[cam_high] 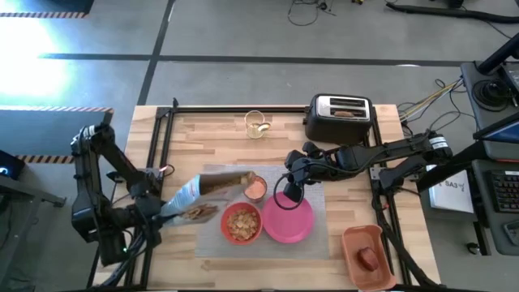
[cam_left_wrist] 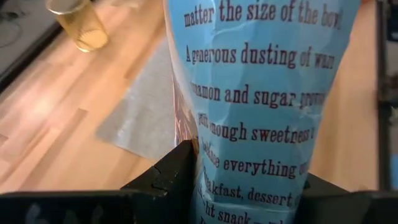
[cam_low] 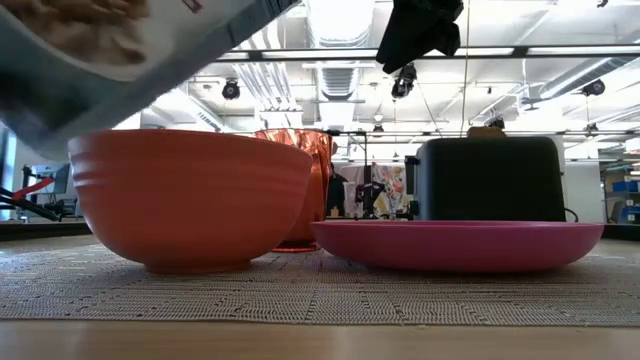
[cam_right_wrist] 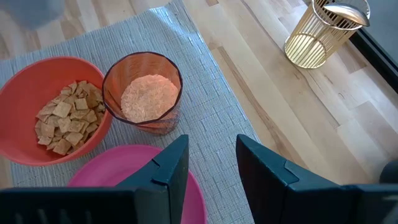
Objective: Arrange a breakfast setting
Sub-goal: Pour the cereal from the blue cereal box into the orange bowl
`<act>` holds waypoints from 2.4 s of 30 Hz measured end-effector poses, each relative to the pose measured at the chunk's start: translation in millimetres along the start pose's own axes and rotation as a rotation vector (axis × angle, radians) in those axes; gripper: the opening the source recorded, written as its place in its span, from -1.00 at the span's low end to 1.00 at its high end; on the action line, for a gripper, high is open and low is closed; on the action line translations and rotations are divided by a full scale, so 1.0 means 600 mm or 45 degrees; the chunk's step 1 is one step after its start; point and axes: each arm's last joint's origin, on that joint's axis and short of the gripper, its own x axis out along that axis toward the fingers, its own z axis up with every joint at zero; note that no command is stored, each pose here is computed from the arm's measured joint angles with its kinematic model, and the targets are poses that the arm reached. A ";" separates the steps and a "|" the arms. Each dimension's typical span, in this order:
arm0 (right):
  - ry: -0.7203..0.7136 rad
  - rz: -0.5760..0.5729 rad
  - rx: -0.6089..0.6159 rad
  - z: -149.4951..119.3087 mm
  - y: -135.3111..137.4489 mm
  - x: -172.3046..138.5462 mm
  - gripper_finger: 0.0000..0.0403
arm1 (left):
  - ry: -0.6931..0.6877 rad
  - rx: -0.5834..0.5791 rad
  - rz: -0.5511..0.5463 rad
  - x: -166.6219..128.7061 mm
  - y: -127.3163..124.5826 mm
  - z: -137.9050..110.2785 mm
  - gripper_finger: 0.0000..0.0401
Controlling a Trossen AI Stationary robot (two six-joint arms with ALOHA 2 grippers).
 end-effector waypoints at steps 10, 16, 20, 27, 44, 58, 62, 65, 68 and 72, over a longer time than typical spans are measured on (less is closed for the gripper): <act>0.000 0.000 -0.001 0.000 0.000 0.000 -0.39 | -0.261 -0.053 0.126 0.060 0.060 -0.038 -0.38; 0.000 0.000 -0.001 0.000 0.000 0.000 -0.39 | -0.427 -0.116 0.276 0.110 0.103 -0.053 -0.38; 0.000 0.000 0.000 0.000 0.000 0.000 -0.39 | -0.465 -0.201 0.421 0.144 0.131 -0.061 -0.38; 0.000 0.000 0.000 0.000 0.000 0.000 -0.39 | -0.532 -0.308 0.703 0.194 0.169 -0.066 -0.38; 0.000 0.000 0.000 0.000 0.000 0.000 -0.39 | -0.597 -0.592 1.282 0.307 0.234 -0.058 -0.38; 0.000 0.000 0.000 0.000 0.000 0.000 -0.39 | -0.598 -0.710 1.510 0.372 0.256 -0.081 -0.38; -0.001 0.000 0.000 0.000 0.000 0.000 -0.39 | -0.581 -0.714 1.564 0.380 0.264 -0.094 -0.38; 0.000 0.000 0.000 0.000 0.000 0.000 -0.39 | -0.554 -0.719 1.610 0.383 0.272 -0.101 -0.38; 0.000 -0.001 0.000 0.000 0.000 0.000 -0.39 | -0.553 -0.757 1.648 0.385 0.282 -0.110 -0.37; 0.000 0.000 0.000 0.000 0.000 0.000 -0.39 | -0.602 -0.813 1.662 0.388 0.294 -0.122 -0.37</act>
